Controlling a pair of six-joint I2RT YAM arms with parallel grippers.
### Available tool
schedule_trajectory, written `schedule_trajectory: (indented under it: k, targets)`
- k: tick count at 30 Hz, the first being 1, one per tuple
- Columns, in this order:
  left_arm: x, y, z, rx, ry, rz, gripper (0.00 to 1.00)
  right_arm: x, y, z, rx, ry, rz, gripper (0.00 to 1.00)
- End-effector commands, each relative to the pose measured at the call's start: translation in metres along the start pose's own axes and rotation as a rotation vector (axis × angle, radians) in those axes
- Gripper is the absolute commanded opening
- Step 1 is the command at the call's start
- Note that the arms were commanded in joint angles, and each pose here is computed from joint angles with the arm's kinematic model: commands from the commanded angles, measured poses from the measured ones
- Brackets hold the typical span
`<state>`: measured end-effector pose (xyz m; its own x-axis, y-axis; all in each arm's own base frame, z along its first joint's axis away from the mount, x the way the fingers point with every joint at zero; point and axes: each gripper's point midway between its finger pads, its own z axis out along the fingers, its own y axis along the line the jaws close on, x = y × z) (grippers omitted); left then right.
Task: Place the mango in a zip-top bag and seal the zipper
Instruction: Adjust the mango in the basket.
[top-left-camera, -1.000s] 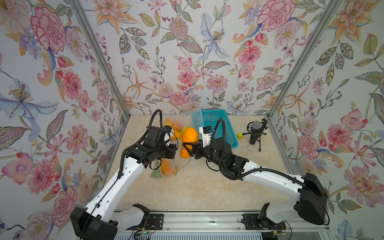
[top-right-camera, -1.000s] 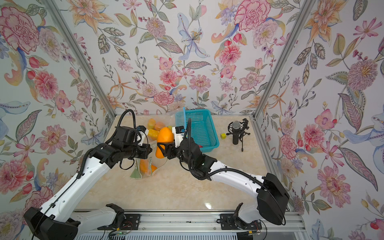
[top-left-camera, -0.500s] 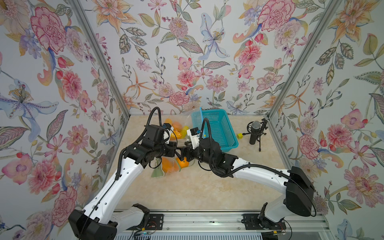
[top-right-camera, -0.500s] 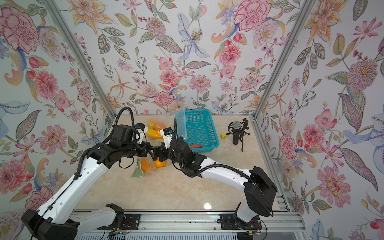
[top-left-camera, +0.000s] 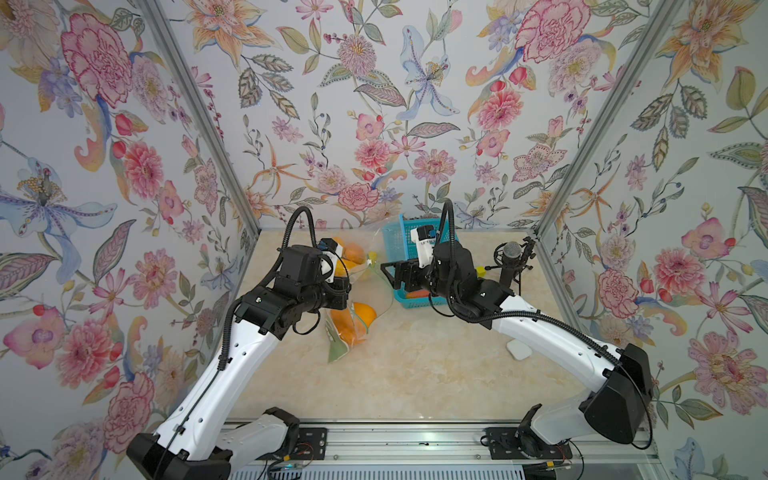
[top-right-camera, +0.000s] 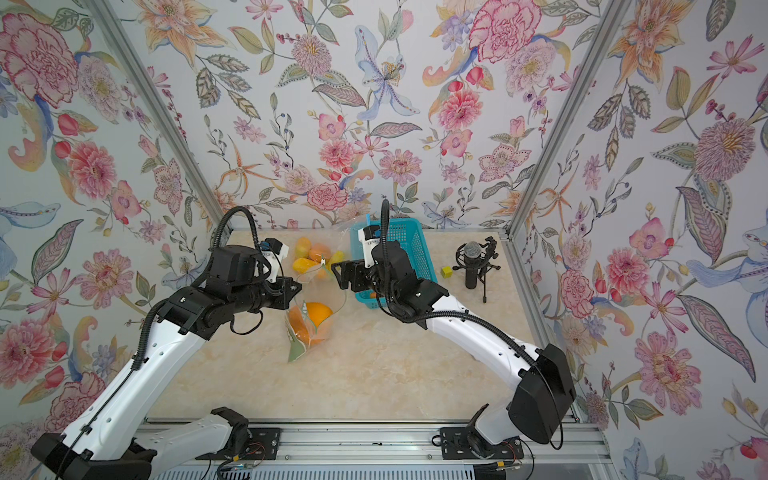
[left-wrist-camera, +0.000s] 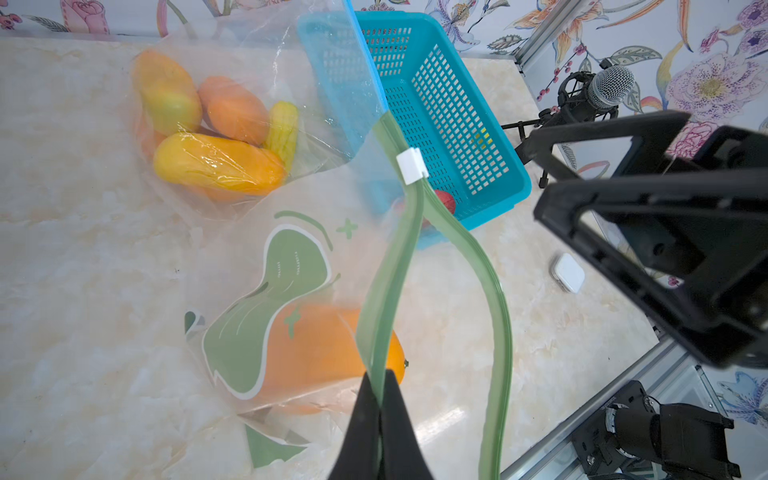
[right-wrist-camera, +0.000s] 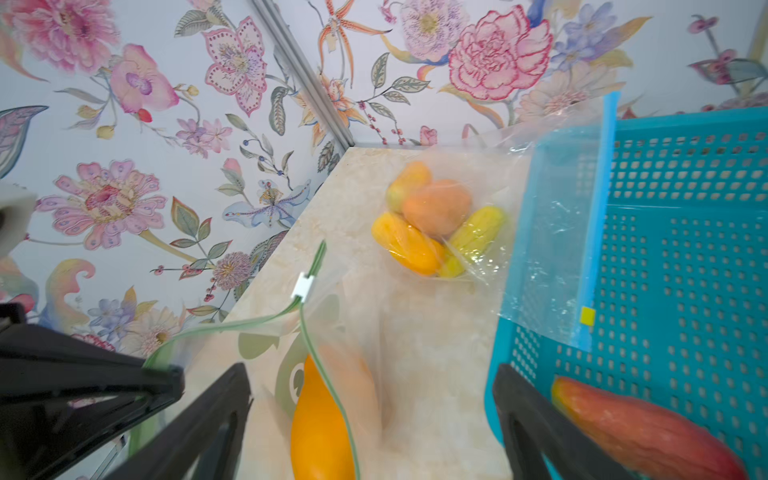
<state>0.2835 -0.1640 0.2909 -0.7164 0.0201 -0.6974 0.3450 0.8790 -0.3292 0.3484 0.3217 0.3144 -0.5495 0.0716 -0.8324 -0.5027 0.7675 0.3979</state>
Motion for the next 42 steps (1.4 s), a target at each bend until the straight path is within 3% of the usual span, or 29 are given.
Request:
schedule_trajectory:
  k: [1, 9, 14, 21, 27, 38, 42]
  targets:
    - [0.005, 0.004, 0.004, 0.005, -0.003, 0.001, 0.0, 0.035, -0.061, -0.004, 0.178, 0.271, -0.058, 0.91]
    - [0.014, 0.005, 0.005, 0.016, 0.008, 0.0, 0.0, 0.07, -0.16, 0.022, 0.351, 0.574, -0.167, 0.93]
    - [0.021, 0.007, 0.005, 0.014, 0.011, -0.01, 0.0, 0.096, -0.188, 0.038, 0.357, 0.68, -0.17, 0.93]
    - [0.023, 0.008, 0.011, 0.012, 0.024, -0.007, 0.0, 0.128, -0.188, 0.049, 0.307, 0.825, -0.271, 0.93]
    - [0.024, 0.009, 0.014, 0.011, 0.032, -0.009, 0.0, 0.15, -0.161, 0.059, 0.182, 0.918, -0.318, 0.94]
    - [0.022, 0.01, 0.014, 0.004, 0.034, -0.018, 0.0, 0.184, -0.176, 0.084, 0.161, 1.034, -0.322, 0.93]
    - [0.021, 0.01, 0.014, 0.002, 0.034, -0.019, 0.0, 0.182, -0.195, 0.089, 0.244, 1.033, -0.326, 0.89]
